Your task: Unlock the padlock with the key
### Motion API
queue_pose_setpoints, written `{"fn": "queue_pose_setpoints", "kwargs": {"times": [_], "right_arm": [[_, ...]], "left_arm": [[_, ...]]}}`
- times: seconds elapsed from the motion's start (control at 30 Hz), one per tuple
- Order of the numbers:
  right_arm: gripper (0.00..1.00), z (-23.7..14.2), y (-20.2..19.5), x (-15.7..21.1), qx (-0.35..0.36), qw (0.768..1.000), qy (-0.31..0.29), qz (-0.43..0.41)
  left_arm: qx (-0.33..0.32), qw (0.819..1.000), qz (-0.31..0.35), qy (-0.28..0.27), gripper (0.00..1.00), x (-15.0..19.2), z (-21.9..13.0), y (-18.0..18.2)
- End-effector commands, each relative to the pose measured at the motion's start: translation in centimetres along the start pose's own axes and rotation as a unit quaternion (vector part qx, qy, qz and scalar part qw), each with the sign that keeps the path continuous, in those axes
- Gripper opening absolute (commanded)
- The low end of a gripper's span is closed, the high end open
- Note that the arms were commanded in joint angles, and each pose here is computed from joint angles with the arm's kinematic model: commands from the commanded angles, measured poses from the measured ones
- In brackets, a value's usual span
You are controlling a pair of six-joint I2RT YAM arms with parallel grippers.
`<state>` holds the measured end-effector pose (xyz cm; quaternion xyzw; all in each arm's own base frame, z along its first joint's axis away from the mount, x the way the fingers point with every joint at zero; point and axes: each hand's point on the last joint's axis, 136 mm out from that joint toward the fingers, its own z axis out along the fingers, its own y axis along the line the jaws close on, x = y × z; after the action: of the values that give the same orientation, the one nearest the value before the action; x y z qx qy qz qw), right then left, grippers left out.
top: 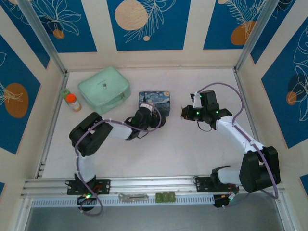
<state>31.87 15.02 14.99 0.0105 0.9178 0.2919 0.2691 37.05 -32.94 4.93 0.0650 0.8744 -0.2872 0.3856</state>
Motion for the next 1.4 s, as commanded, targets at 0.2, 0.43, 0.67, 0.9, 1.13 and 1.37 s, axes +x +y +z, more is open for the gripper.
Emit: {"fn": "queue_pose_setpoints", "kwargs": {"times": [0.2, 0.43, 0.67, 0.9, 1.13, 1.37], "right_arm": [[0.00, -0.2, 1.5, -0.3, -0.043, 0.999, -0.006, 0.008], [0.00, 0.6, 2.0, -0.1, -0.049, 0.999, 0.003, 0.008], [0.00, 0.8, 2.6, -0.1, -0.050, 0.999, 0.009, 0.001], [0.00, 1.2, 2.3, 0.3, -0.045, 0.999, 0.015, 0.003], [0.00, 1.7, 2.4, 0.0, -0.049, 0.999, 0.019, 0.004], [0.00, 2.1, 2.7, -0.1, -0.054, 0.998, 0.024, 0.002]], "left_arm": [[-0.112, 0.993, 0.022, 0.021, 0.71, -0.4, 0.6, 5.4], [-0.143, 0.989, 0.022, 0.007, 0.65, -1.7, 1.4, 6.1], [-0.066, 0.998, 0.008, 0.014, 0.43, -2.9, 4.0, 3.2], [-0.089, 0.996, -0.015, 0.024, 0.21, -2.0, 2.3, 3.5], [-0.087, 0.994, -0.012, 0.060, 0.18, 0.5, 0.4, 2.7], [-0.075, 0.992, -0.012, 0.096, 0.50, 1.2, -0.8, 1.9]]}}
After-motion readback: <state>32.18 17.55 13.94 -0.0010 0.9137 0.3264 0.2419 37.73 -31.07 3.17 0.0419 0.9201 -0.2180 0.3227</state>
